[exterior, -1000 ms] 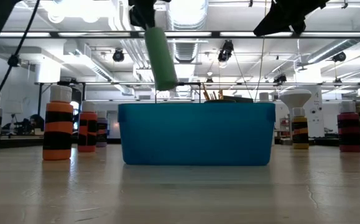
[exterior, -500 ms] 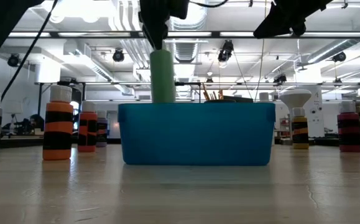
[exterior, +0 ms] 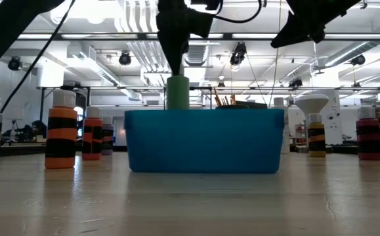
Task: Pick & Place Paint Supplies
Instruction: Put the large green paint bottle into the blue bin
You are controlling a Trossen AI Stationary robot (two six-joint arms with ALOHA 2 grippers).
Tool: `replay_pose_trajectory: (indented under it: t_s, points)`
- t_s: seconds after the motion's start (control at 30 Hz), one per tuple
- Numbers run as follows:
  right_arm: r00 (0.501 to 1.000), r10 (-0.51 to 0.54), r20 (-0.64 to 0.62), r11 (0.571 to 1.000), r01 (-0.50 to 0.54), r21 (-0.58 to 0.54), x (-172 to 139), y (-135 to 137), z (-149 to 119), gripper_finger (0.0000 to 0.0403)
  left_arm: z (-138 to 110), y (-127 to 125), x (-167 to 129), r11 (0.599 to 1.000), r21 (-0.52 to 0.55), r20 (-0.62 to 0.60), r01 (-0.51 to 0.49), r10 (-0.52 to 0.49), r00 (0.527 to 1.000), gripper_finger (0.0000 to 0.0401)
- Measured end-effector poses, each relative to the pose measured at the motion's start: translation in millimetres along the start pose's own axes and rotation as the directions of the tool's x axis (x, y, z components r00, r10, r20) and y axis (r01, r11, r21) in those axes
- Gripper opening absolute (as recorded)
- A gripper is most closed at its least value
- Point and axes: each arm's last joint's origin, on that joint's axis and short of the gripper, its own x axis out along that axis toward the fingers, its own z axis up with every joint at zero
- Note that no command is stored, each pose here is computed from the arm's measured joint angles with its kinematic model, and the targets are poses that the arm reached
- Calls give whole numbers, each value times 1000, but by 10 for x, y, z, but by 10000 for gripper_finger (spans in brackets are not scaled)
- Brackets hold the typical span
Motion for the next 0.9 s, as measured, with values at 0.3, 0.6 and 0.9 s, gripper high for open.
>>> replay_pose_trajectory:
  t_s: [0.3,0.6,0.9]
  points:
    - [1000,-4,-21,1000,4,-14,28,6,-74,78,73,-24,168,1000,6,-26,15,-14,1000,121]
    - [998,-11,-56,1000,10,-13,77,17,-205,108,52,-58,364,999,22,-49,35,-34,998,121]
    - [998,-11,-62,1000,11,2,85,19,-226,127,61,-56,423,999,17,-23,46,-45,999,121]
